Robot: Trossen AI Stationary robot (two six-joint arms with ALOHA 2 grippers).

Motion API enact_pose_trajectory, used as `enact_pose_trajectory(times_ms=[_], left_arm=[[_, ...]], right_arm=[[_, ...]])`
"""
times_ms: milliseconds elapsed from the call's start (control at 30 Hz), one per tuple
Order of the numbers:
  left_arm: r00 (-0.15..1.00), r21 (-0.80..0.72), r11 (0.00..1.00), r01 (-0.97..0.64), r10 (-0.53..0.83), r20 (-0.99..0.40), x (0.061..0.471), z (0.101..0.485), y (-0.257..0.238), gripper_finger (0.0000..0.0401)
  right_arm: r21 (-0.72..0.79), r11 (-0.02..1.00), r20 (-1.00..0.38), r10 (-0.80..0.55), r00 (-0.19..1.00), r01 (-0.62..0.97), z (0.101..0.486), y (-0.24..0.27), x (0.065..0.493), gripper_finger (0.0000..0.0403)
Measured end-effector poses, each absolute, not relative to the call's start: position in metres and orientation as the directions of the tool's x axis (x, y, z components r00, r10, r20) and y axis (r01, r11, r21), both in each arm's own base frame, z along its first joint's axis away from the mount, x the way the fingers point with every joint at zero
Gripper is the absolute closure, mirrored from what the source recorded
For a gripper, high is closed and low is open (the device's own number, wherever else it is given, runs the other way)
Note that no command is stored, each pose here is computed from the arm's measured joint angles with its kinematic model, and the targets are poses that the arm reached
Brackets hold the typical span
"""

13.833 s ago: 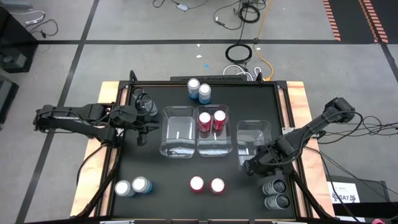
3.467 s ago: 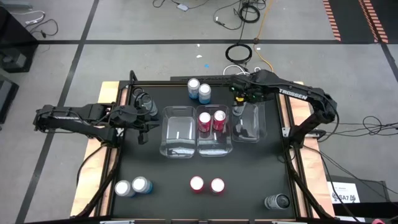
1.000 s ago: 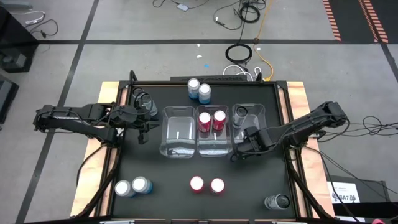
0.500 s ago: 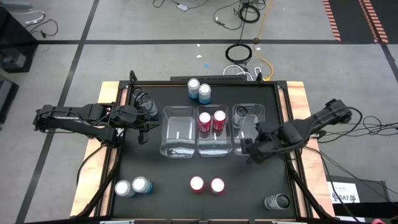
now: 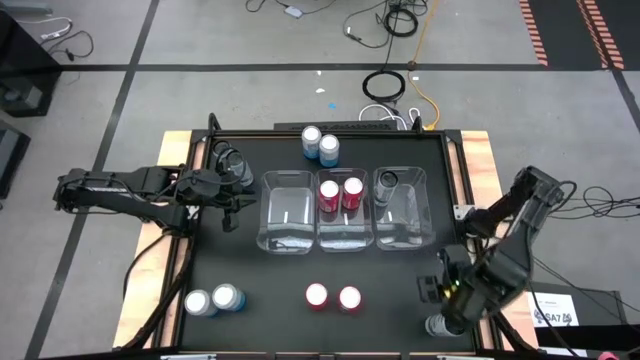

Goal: Sort soda cans
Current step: Put the white-blue soda can into the right transparent bin

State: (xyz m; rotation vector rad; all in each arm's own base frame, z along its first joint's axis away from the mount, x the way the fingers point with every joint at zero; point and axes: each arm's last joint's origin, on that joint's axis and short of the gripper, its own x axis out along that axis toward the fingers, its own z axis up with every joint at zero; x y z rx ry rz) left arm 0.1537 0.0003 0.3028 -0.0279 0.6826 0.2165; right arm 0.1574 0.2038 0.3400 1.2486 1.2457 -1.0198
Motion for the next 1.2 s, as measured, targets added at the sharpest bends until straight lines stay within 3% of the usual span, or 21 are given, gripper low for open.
enact_pose_trajectory(times_ms=[200,567,1200], left_arm=[[0.754,0.046,0.977,-0.207,0.189,-0.629,0.154,0.303,0.000,0.0278],[0.754,0.046,0.977,-0.207,0.189,-0.629,0.154,0.303,0.000,0.0278],[0.754,0.046,0.977,-0.207,0.189,-0.629,0.154,0.303,0.000,0.0278]], right_arm=[[0.050,0.153,-0.994,0.100,0.035,0.987,0.330,0.222,0.150,0.0094],[0.073,0.233,-0.995,0.088,0.054,0.970,0.317,0.246,0.143,0.0094],[0.023,0.296,-0.999,0.031,0.014,0.955,0.296,0.268,0.137,0.0094]])
